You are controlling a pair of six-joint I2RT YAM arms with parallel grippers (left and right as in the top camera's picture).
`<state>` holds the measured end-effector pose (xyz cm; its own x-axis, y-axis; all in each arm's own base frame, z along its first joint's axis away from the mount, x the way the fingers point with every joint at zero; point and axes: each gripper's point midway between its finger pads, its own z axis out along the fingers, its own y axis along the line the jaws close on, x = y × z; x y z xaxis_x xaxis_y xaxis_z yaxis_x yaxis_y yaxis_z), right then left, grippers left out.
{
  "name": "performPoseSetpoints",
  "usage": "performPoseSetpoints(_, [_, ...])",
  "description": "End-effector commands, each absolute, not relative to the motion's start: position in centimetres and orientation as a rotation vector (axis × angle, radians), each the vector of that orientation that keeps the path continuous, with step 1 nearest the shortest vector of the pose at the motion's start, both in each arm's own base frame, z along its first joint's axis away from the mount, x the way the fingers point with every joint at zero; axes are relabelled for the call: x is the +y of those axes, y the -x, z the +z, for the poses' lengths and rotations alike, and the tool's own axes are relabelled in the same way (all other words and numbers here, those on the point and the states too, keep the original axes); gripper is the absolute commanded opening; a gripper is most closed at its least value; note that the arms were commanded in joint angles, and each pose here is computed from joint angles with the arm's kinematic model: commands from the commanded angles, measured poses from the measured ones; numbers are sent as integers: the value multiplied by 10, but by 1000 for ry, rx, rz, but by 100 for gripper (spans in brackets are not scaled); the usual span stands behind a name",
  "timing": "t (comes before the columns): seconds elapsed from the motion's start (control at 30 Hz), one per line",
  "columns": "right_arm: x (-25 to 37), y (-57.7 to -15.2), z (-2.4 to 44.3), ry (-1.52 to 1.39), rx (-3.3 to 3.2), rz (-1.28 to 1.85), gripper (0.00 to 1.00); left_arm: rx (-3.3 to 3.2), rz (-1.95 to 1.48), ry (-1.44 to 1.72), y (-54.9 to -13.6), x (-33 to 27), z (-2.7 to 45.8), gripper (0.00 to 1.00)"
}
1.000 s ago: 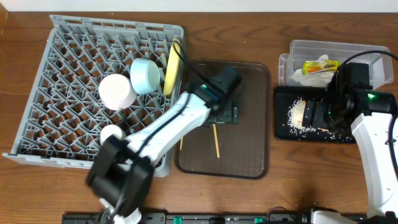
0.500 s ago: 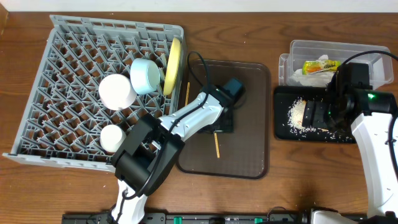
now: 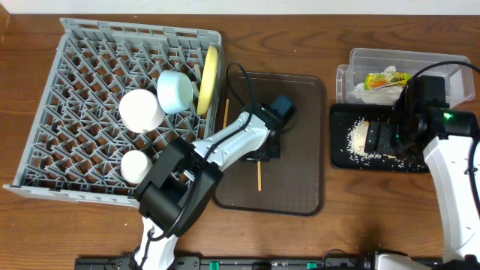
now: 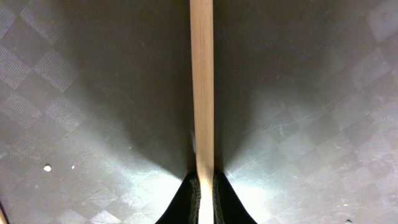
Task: Sort waste into correct bins and load items into the dishwasher
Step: 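Reach the left gripper to a wooden chopstick on the tray and grasp, then carry the chopstick into the rack and release it beside the plate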
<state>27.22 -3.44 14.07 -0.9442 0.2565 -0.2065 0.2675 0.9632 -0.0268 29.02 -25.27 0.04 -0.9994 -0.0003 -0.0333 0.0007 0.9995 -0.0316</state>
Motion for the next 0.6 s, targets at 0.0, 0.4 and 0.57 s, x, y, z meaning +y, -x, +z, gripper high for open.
performPoseSetpoints(0.0, [-39, -275, 149, -418, 2883, -87, 93, 3130, -13, -84, -283, -247, -1, 6])
performPoseSetpoints(0.4, [-39, -275, 149, -418, 2882, -88, 93, 2950, -118, -315, -278, -220, 120, 6])
performPoseSetpoints(0.57, [-39, -275, 149, -418, 2882, -88, 93, 2929, -34, -188, -274, -168, 155, 6])
